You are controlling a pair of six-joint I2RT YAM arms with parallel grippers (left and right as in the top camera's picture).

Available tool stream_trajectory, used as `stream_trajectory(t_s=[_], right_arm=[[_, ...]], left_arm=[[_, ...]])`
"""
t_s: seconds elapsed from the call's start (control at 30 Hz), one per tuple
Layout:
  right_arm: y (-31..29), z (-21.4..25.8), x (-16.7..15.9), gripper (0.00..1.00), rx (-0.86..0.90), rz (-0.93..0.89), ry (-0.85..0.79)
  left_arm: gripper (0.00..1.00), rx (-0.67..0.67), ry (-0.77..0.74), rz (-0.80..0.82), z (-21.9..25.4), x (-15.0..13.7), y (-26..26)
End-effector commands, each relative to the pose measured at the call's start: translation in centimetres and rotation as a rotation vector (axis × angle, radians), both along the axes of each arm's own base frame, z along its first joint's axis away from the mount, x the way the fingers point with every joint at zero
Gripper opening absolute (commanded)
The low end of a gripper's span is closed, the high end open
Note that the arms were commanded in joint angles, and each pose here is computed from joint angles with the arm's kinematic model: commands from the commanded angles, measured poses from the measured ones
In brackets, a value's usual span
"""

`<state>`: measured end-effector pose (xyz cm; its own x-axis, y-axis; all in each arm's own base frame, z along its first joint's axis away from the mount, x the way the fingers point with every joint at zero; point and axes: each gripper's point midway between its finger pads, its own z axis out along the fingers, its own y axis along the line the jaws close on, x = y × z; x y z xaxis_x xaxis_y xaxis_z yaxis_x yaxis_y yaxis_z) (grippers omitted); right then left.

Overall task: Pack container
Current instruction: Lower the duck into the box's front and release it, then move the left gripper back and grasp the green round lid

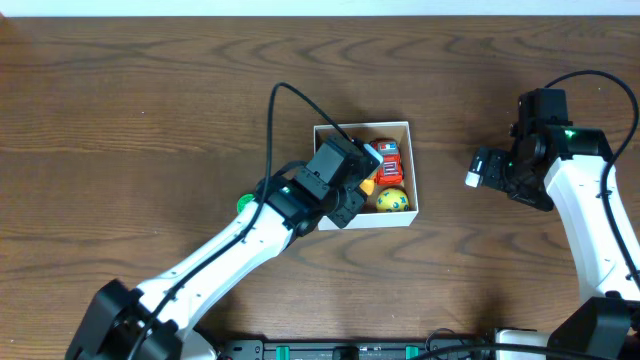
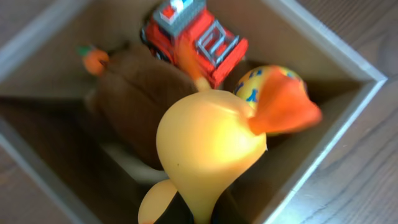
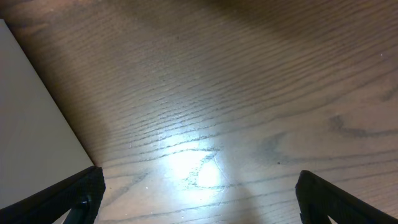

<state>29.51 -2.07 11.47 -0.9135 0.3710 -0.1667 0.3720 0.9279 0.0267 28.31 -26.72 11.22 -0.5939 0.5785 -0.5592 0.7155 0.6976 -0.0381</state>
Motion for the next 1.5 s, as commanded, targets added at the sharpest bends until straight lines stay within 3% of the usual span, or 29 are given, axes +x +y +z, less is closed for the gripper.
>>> stream_trajectory(t_s=[0.0, 0.1, 0.17, 0.23, 0.4, 0.53, 0.7, 0.87, 0.97, 1.03, 1.47], right_arm=[[-0.1, -0.2, -0.2, 0.99, 0.001, 0.011, 0.01], [-0.1, -0.2, -0.2, 0.99, 0.001, 0.012, 0.012], [-0.1, -0.2, -0.2, 0.99, 0.0, 0.014, 0.012], [-0.1, -0.2, -0.2, 0.99, 0.0, 0.014, 0.012], [-0.1, -0.2, -0.2, 0.99, -0.001, 0.018, 0.011], [-0.2, -0.2, -0.2, 0.99, -0.004, 0.017, 0.011], [-0.2, -0.2, -0.1, 0.99, -0.004, 0.017, 0.009], [-0.2, -0.1, -0.1, 0.99, -0.004, 0.017, 0.007], [-0.2, -0.2, -0.1, 0.99, -0.004, 0.017, 0.007], [-0.2, -0.2, -0.1, 0.99, -0.004, 0.017, 0.007], [-0.2, -0.2, -0.2, 0.99, -0.004, 0.017, 0.01]], left_arm=[[0.17, 0.01, -0.005, -0.009, -0.3, 0.4, -0.2], [0.43, 0.015, -0.004, -0.007, -0.4, 0.4, -0.2], [0.8, 0.014, -0.005, -0.007, -0.3, 0.4, -0.2], [1.0, 0.012, -0.006, -0.007, -0.2, 0.3, -0.1], [0.98, -0.016, -0.033, 0.007, 1.5, 0.3, 0.0], [0.98, -0.005, -0.109, 0.105, 4.0, 0.9, 1.9], [0.98, 0.009, -0.175, 0.398, 7.5, 1.6, 8.0], [0.98, -0.077, -0.106, 0.757, 9.0, 1.8, 15.7], [0.98, -0.098, -0.017, 0.975, 7.8, 1.7, 19.9], [0.98, -0.093, 0.046, 1.027, 6.4, 1.8, 21.3], [0.98, 0.126, 0.43, 1.073, -5.7, 1.7, 21.9]])
